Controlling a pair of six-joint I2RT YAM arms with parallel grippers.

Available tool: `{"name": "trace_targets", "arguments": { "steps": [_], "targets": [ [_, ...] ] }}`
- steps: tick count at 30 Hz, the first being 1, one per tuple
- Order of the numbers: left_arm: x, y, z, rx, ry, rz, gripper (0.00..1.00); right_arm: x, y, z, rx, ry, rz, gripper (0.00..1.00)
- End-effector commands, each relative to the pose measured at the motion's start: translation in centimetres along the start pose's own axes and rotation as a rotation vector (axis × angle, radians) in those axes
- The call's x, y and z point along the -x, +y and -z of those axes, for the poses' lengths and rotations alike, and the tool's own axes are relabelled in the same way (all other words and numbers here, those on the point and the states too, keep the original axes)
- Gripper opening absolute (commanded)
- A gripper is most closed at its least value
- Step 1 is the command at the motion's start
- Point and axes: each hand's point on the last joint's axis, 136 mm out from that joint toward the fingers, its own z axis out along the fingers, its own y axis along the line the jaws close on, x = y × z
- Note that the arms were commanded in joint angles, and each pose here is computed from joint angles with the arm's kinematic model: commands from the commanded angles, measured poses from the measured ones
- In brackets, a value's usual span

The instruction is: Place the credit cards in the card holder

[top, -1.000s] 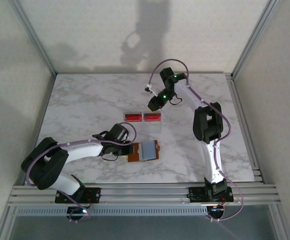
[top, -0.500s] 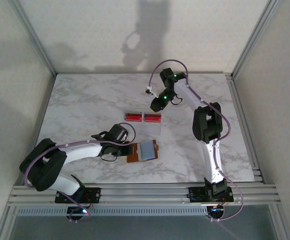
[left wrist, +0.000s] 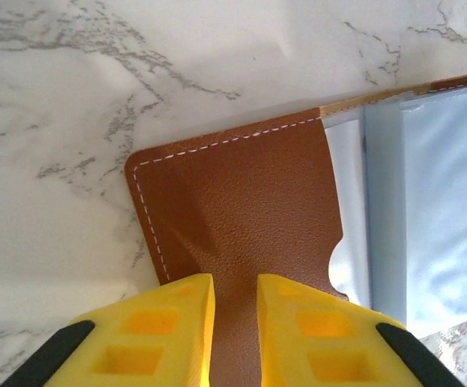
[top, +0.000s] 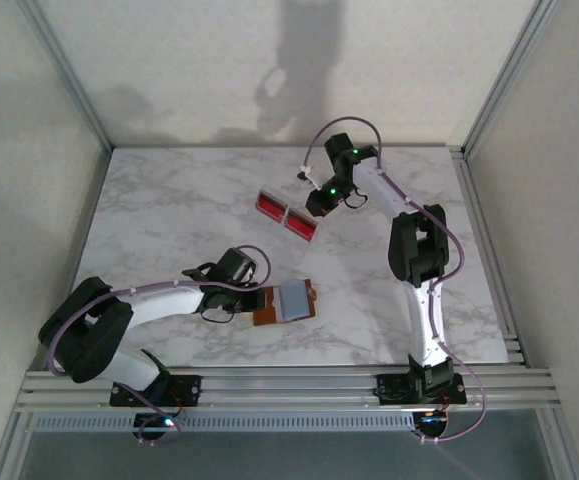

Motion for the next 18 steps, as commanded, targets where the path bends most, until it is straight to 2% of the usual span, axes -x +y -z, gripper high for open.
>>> {"name": "trace_targets", "arguments": {
  "steps": [1, 5, 10, 14, 18],
  "targets": [
    [-0.2, -0.2, 0.3, 0.008, 0.01, 0.004, 0.22, -1.0, -1.8, 1.2, -0.121, 0.005, -0.142, 0.0],
    [-0.6, 0.2, 0.2, 0.024, 0.023, 0.01, 0.22, -1.6, -2.2, 2.3, -0.18, -0.033, -0.219, 0.0],
    [-0.6, -0.2, 0.4, 0.001, 0.011, 0.004, 0.22, -2.7, -4.5, 5.5, -0.345, -0.122, -0.349, 0.0],
    [-0.7, -0.5, 0.2, -0.004, 0.025, -0.018, 0.22, -5.4, -7.2, 8.6, -0.512, -0.181, -0.517, 0.0],
    [-0.9, -0.4, 0.0, 0.005, 0.03, -0.034, 0.22, -8.0, -8.8, 10.3, -0.604, -0.203, -0.642, 0.0]
  ]
}}
